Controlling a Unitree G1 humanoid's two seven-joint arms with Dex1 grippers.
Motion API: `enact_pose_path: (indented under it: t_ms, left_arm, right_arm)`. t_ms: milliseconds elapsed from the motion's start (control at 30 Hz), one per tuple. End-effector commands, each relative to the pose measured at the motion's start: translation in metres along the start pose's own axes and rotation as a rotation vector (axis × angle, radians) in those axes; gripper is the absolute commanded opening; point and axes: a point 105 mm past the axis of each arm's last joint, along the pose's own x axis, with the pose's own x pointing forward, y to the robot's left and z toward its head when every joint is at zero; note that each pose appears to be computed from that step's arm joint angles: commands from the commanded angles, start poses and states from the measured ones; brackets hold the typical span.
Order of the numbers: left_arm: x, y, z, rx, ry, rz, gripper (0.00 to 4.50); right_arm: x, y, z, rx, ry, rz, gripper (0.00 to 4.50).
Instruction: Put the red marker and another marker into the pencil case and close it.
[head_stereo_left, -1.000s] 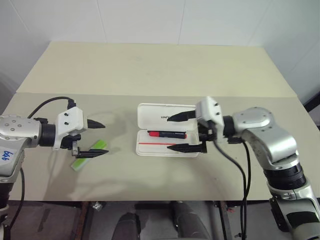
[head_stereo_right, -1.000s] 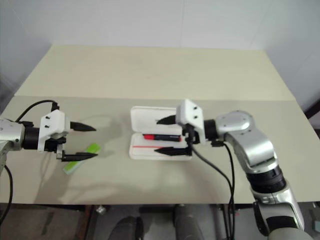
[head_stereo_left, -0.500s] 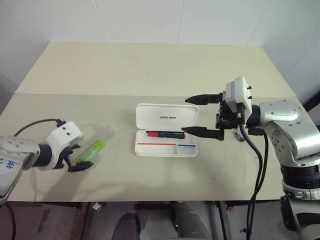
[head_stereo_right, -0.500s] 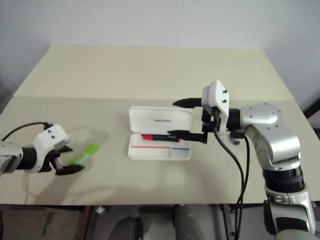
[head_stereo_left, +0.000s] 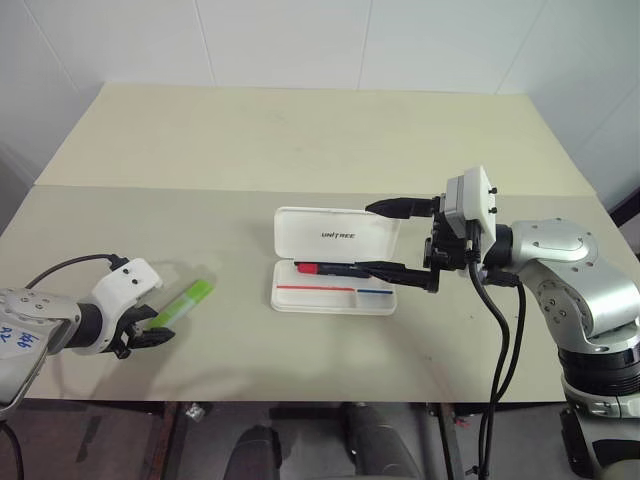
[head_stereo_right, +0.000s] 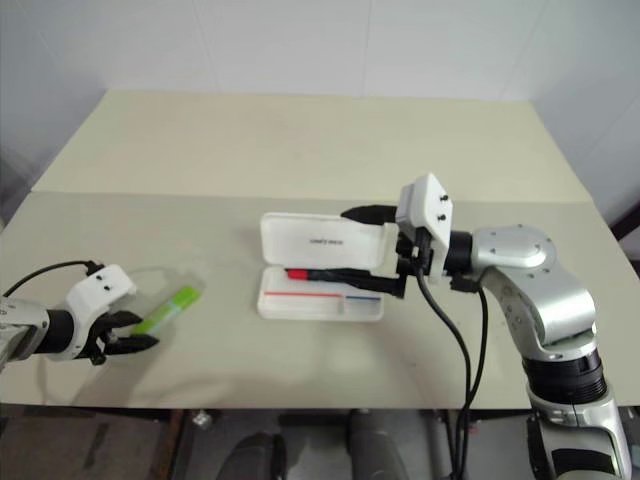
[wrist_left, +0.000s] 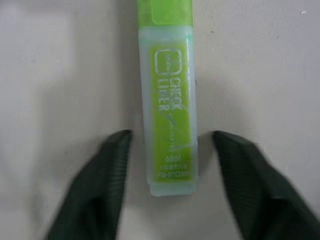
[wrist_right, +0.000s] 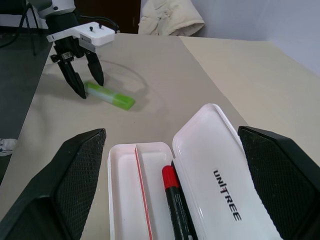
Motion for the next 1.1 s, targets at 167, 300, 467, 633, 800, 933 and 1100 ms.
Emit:
enact_pose_path:
  t_ms: [167,300,467,633,800,933,1100]
  left_arm:
    - [0.004,0.006,-0.012,-0.006,0.041,0.017,1.08]
    - [-0.001,-0.003,0.005,0.078,-0.052,-0.067,1.08]
    - [-0.019,0.008,0.031,0.155,-0.170,-0.079,1.08]
    - [-0.040,-0.002,0.070,0.317,-0.300,-0.191,1.08]
    - [-0.045,-0.024,0.094,0.518,-0.373,-0.359,1.08]
    - [-0.036,-0.034,0.115,0.602,-0.424,-0.431,1.08]
    - [-0.022,-0.044,0.131,0.680,-0.441,-0.496,1.08]
  right_arm:
    - [-0.007,0.001,0.013,-0.042,-0.025,-0.023,4.50]
    - [-0.009,-0.002,0.009,-0.034,-0.015,-0.030,4.50]
    - [-0.013,-0.006,0.004,-0.051,0.005,-0.042,4.50]
    - [-0.017,-0.002,0.017,-0.053,-0.050,-0.012,4.50]
    - [-0.019,0.019,0.029,-0.059,-0.074,0.091,4.50]
    - [-0.020,0.038,0.032,-0.060,-0.055,0.163,4.50]
    - [-0.027,0.031,0.026,-0.047,-0.015,0.081,4.50]
